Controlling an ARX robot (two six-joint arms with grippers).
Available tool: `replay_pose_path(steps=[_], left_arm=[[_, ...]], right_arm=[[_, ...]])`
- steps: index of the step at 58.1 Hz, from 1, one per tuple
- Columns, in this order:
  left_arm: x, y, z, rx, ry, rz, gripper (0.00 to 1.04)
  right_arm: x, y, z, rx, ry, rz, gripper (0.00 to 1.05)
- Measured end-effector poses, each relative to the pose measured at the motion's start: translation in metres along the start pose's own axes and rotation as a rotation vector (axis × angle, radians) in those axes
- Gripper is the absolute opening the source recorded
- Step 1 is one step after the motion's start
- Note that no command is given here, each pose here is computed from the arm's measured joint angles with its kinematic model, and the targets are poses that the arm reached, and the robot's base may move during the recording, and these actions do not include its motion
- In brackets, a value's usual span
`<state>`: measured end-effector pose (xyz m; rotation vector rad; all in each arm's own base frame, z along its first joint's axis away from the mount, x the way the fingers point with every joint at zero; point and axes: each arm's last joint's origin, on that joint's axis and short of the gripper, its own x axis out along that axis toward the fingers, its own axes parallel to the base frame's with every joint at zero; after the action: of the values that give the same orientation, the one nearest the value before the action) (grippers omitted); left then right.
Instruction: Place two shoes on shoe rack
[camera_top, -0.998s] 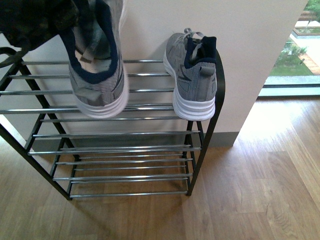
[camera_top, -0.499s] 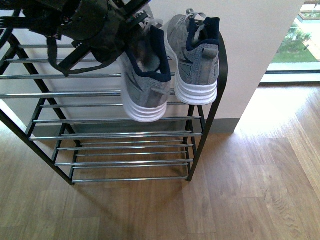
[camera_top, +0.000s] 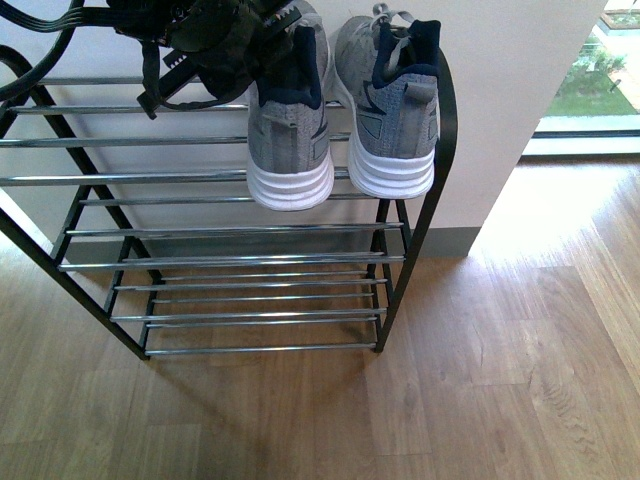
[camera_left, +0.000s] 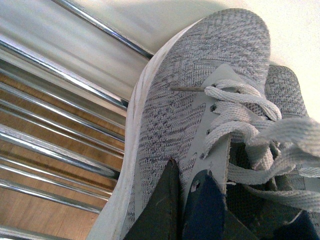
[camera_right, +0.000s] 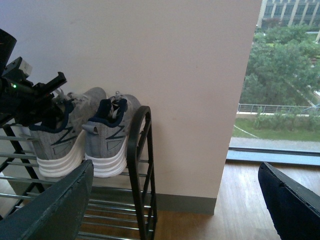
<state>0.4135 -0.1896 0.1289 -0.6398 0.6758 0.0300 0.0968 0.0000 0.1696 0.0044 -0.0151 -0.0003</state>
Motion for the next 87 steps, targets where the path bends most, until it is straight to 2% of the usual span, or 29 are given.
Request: replay_pose_path(steps=[5, 7, 17, 28, 34, 38, 40, 41, 45, 51, 61, 71, 87], left_arm=[[0.004, 0.001, 0.001, 0.006, -0.002, 0.002, 0.02], [0.005, 0.002, 0.0, 0.006, 0.003, -0.006, 0.05], [0.0, -0.002, 0.003, -0.004, 0.037, -0.095, 0.35], [-0.041, -0.002, 0.009, 0.028, 0.062, -0.194, 0.65], [-0.073, -0.002, 0.022, 0.095, 0.001, -0.233, 0.81], [-0.092, 0.0, 0.032, 0.162, -0.084, -0.233, 0.91], [-0.101, 0.002, 0.039, 0.236, -0.266, -0.213, 0.85], [-0.108, 0.007, 0.042, 0.283, -0.405, -0.186, 0.8], [-0.128, 0.037, 0.042, 0.447, -0.624, -0.107, 0.64], [-0.155, 0.078, 0.032, 0.571, -0.675, -0.061, 0.41], [-0.191, 0.124, 0.015, 0.624, -0.66, -0.042, 0.01], [-0.219, 0.152, 0.002, 0.629, -0.667, -0.037, 0.01], [-0.236, 0.177, -0.016, 0.631, -0.663, -0.03, 0.01]], right_arm=[[0.0, 0.0, 0.0, 0.0, 0.0, 0.0, 0.95], [0.0, 0.0, 0.0, 0.0, 0.0, 0.0, 0.95], [0.0, 0.0, 0.0, 0.0, 0.0, 0.0, 0.95], [0.0, 0.0, 0.0, 0.0, 0.0, 0.0, 0.95], [0.0, 0.0, 0.0, 0.0, 0.0, 0.0, 0.95], [0.0, 0.0, 0.0, 0.0, 0.0, 0.0, 0.95], [0.0, 0.0, 0.0, 0.0, 0.0, 0.0, 0.95], [0.0, 0.0, 0.0, 0.0, 0.0, 0.001, 0.95], [0.0, 0.0, 0.0, 0.0, 0.0, 0.0, 0.95], [0.0, 0.0, 0.0, 0.0, 0.0, 0.0, 0.95], [0.0, 0.0, 0.0, 0.0, 0.0, 0.0, 0.95], [0.0, 0.0, 0.0, 0.0, 0.0, 0.0, 0.95], [0.0, 0.0, 0.0, 0.0, 0.0, 0.0, 0.95]])
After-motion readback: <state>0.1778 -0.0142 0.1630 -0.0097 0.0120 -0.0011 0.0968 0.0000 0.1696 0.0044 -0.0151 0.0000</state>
